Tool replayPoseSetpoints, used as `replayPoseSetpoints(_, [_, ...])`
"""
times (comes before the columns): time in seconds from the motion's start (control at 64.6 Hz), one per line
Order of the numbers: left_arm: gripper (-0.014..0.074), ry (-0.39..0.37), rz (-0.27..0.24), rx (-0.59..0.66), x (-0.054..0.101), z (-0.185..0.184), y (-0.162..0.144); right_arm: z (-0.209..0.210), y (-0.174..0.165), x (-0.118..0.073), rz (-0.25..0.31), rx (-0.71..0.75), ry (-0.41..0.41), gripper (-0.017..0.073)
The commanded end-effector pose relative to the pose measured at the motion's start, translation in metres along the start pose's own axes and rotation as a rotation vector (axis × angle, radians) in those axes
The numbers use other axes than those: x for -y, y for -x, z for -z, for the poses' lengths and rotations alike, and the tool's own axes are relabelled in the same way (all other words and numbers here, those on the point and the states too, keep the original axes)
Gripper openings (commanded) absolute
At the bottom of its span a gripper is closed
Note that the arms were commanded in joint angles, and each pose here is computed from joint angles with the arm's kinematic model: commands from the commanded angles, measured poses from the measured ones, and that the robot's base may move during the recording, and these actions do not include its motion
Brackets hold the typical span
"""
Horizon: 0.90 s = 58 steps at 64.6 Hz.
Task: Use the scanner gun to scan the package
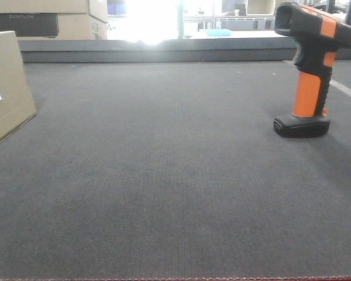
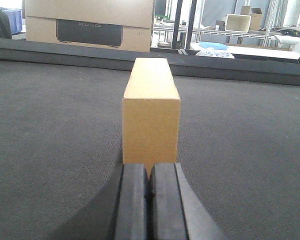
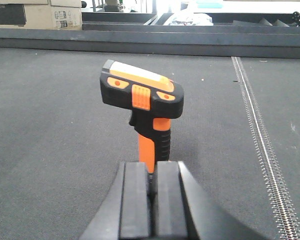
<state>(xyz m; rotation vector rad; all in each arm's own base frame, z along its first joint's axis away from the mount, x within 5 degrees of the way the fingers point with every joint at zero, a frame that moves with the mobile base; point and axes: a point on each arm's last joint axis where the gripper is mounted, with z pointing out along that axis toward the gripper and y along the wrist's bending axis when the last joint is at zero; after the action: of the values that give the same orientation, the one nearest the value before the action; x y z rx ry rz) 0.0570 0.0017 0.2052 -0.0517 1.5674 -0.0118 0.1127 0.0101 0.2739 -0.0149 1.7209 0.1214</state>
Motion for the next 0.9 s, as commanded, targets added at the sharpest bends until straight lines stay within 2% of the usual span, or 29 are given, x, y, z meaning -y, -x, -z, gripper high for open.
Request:
replayPoseSetpoints(0.0, [-0.0111,-0.006,0.011,0.026,0.000,0.001,0.003,0.001,0.002,0.000,0.013,0.027,-0.004,-0.0160])
replayPoseSetpoints(0.48, [-0.0111,-0.006,0.011,0.026,0.000,0.001,0.003,0.001,0.005,0.001,0.013,0.050,-0.006,-0.0160])
replayPoseSetpoints(0.542, [-0.0111,-0.006,0.011,0.026,0.000,0.001,0.003,0.002,0.005,0.001,0.030,0.052,-0.012,-0.0160])
replayPoseSetpoints(0.697, [-0.0111,-0.006,0.011,0.026,0.000,0.001,0.003,0.017,0.005,0.007,0.034,0.071,-0.069,-0.0160])
replayPoseSetpoints(0.883, [-0.0111,-0.006,0.011,0.026,0.000,0.001,0.003,0.040,-0.018,0.010,0.057,0.151,-0.118,-0.0160])
